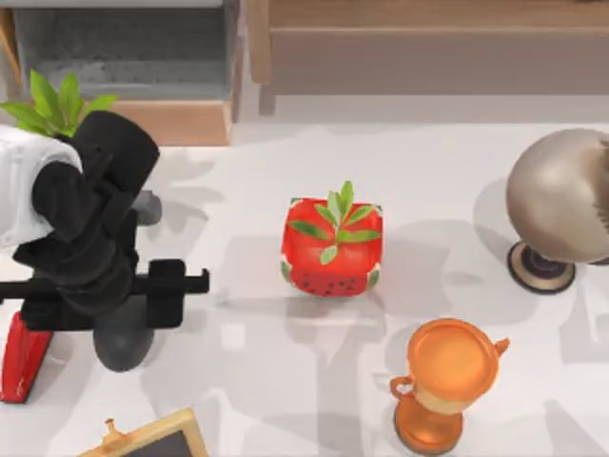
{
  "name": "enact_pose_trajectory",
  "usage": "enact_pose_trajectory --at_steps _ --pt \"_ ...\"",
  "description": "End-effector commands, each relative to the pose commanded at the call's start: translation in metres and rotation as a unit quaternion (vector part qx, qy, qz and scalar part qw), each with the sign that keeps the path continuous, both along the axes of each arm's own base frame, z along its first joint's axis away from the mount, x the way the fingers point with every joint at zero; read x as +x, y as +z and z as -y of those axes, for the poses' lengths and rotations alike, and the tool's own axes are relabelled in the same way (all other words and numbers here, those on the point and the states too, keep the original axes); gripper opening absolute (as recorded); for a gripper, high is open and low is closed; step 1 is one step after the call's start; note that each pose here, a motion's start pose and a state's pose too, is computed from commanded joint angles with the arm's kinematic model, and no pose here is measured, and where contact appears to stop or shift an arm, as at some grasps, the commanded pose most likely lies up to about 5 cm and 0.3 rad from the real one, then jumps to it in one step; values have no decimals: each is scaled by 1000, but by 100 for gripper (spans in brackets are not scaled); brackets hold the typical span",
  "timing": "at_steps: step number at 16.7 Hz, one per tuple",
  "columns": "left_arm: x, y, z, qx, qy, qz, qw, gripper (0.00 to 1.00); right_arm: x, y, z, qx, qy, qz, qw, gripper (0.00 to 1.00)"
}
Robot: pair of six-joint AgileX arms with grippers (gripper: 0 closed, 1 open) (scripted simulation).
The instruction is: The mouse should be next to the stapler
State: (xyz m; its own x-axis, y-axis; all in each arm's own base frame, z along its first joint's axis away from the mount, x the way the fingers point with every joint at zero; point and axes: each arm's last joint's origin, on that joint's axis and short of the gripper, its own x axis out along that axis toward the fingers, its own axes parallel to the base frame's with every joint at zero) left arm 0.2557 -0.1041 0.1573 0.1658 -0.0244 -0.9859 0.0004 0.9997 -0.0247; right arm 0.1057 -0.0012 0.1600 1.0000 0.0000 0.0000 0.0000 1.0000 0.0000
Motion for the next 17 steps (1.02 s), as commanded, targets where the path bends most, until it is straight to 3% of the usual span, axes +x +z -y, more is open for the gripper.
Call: enact_pose_trajectory --at_steps 13,17 --pt "-4 -21 -2 12 -1 -31 999 0 0 0 0 0 0 0 1000 100" --pt "-4 -21 -2 12 -1 -31 999 30 0 0 0 0 0 0 1000 100"
